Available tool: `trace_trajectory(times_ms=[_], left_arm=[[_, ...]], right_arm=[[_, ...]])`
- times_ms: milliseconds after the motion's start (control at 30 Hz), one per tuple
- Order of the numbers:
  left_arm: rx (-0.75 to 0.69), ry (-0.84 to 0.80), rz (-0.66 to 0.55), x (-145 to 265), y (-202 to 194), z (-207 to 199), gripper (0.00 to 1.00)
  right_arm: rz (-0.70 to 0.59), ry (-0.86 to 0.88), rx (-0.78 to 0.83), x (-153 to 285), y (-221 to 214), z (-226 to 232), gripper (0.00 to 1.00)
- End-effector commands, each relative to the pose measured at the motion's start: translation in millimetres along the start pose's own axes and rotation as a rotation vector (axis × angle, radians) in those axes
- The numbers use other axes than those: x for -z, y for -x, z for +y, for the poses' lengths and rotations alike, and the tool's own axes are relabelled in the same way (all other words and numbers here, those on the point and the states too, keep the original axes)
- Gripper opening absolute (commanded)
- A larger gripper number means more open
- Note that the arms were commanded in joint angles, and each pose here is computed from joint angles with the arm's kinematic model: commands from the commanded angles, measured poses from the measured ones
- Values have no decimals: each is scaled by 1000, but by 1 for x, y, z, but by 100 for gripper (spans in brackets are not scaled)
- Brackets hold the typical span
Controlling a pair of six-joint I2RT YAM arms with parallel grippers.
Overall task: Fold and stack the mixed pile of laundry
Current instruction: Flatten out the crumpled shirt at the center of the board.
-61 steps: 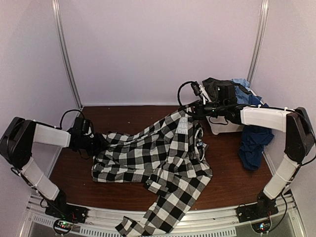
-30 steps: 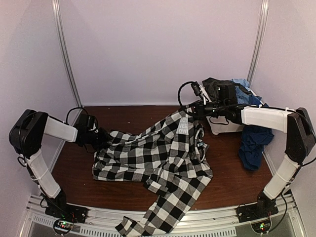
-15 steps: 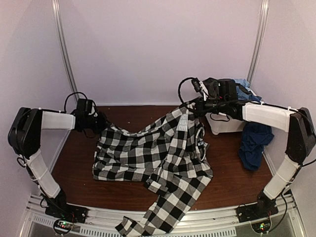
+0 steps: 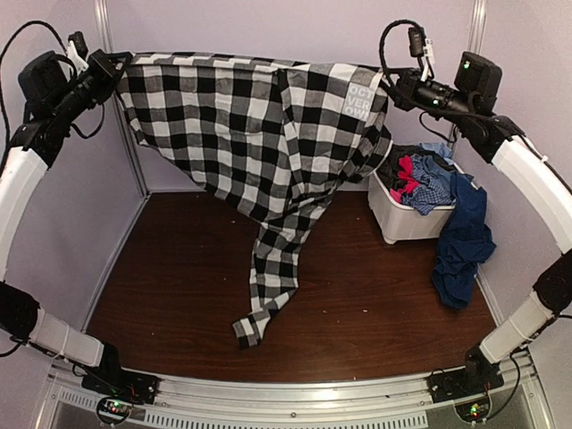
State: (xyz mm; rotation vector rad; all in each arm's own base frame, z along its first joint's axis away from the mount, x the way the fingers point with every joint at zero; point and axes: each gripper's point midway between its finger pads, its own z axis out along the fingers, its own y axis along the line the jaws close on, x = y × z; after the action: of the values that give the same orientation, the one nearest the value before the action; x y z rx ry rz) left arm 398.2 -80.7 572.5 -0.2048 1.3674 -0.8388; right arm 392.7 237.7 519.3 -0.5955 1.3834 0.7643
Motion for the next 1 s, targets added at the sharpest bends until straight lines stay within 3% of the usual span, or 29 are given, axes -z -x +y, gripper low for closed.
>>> trace_trajectory(times_ms=[0,300,533,800,900,967], left_arm=[[-77,-20,-41,27,26,-26,0],[-157,-155,-154,124,68,-104,0],[-157,-210,-214,180,85,-138,0],[-131,-267,-246,195,102,-162,0],[-85,-182,-201,178,89,-136,0],[-41,-61,-135,156,61,-93,0]], right_arm=[[-135,96,17,28,72,36,0],[-158,290,116,68,105,149,0],[-281,396,102,129,149,213,0],[-385,492,77,163,188,235,0],[-353,322,75,143,176,208,0],[-287,167,59,121,149,178,0]])
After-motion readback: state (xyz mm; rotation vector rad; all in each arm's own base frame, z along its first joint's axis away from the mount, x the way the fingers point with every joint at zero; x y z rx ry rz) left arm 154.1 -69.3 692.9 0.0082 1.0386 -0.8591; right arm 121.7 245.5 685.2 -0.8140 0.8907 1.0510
